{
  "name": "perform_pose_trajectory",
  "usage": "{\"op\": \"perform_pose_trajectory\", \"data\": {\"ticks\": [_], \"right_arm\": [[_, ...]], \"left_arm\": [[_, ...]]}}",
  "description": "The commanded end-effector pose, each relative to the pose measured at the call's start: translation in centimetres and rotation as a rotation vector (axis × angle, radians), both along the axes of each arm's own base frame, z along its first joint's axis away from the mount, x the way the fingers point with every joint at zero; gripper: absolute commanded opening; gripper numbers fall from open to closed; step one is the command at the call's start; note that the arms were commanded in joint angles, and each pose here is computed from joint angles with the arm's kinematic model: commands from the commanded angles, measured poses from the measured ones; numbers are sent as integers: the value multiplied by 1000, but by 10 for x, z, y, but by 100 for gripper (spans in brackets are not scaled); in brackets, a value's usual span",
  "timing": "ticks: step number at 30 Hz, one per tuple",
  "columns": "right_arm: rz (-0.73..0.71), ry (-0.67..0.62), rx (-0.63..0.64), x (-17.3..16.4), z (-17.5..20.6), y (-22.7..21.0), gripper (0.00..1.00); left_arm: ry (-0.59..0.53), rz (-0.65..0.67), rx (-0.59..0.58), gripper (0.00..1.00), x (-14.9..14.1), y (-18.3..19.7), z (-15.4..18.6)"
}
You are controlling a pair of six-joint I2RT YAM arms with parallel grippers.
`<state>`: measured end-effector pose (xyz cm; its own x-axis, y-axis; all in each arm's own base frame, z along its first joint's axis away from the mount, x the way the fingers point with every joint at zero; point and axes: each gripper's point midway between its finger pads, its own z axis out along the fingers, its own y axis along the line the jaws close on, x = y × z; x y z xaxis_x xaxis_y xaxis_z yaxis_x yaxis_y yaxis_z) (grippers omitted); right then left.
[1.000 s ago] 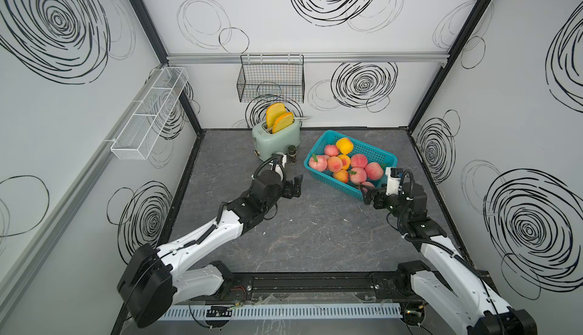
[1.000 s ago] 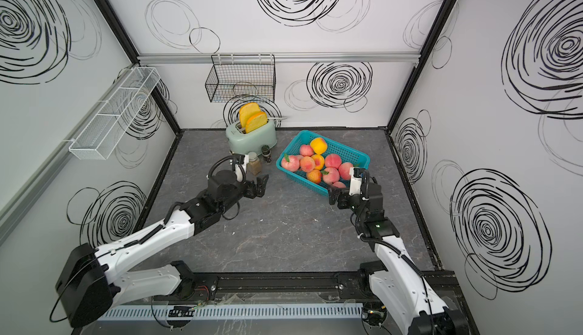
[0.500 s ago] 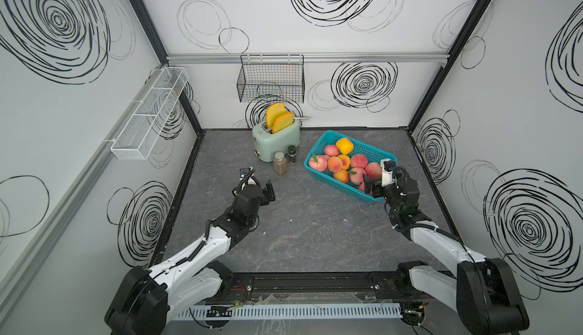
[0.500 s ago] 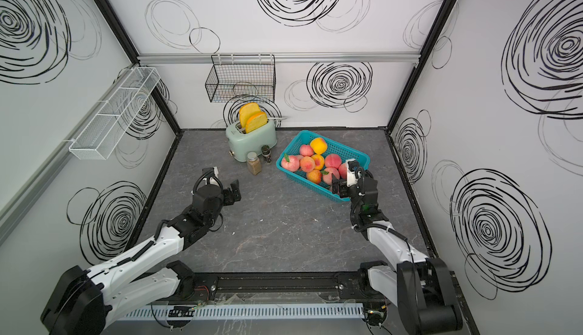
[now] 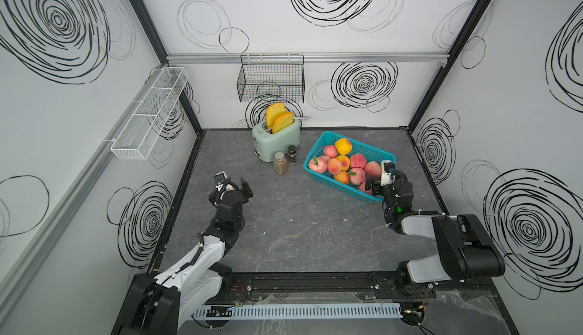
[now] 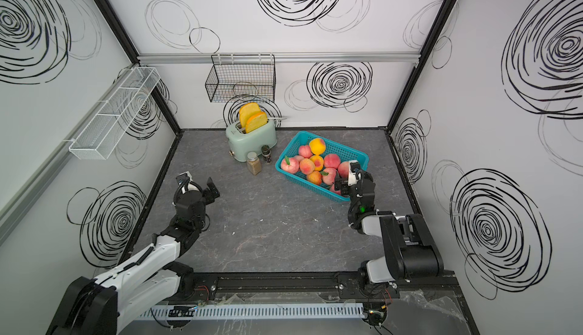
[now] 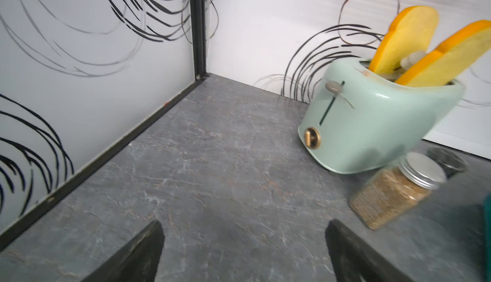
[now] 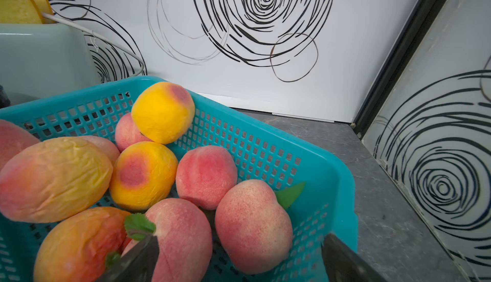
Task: Put the peaches into the basket
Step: Reset both arms
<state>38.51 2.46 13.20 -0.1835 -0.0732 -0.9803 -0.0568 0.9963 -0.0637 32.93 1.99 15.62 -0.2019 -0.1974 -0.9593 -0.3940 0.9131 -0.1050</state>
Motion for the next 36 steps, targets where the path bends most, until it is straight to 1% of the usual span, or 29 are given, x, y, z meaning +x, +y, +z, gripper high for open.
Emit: {"op": "perform_pose_trajectory", "data": {"ticks": [1, 3, 5, 6, 7, 9, 11, 14, 17, 21, 24, 32, 36], "right_arm": [[-69, -51, 57, -15, -6, -25, 99], [-62, -90, 64, -17, -5, -25, 99], [-57, -45, 60, -14, -9, -24, 99], [-55, -58, 61, -14, -8, -24, 99], [-60, -72, 65, -16, -7, -25, 99], [-56, -46, 62, -14, -9, -25, 99], [-57, -61, 62, -15, -8, -25, 99], [-64, -60, 61, -15, -8, -26, 99], [-114, -66, 71, -16, -7, -34, 99], [-159, -79, 73, -20, -6, -40, 99], [-191, -79, 80, -20, -6, -45, 99], [-192, -80, 82, -21, -6, -45, 99], [-156, -69, 73, -18, -7, -39, 99]], "left_arm": [[-51, -14, 156, 98, 28, 8, 30], [-63, -51, 154, 98, 35, 9, 21], [-110, -71, 92, 98, 37, 15, 14], [-113, -89, 86, 98, 39, 15, 10], [-111, -102, 93, 98, 41, 14, 5], [-110, -148, 111, 98, 46, 8, 0], [-128, -196, 109, 98, 48, 2, -5], [-122, -223, 141, 98, 51, -8, -7], [-173, -191, 138, 98, 38, -4, -3], [-200, -197, 165, 98, 32, -9, -6], [-198, -193, 166, 98, 31, -9, -6], [-194, -189, 165, 98, 32, -9, -7], [-194, -188, 165, 98, 31, -9, -7]]}}
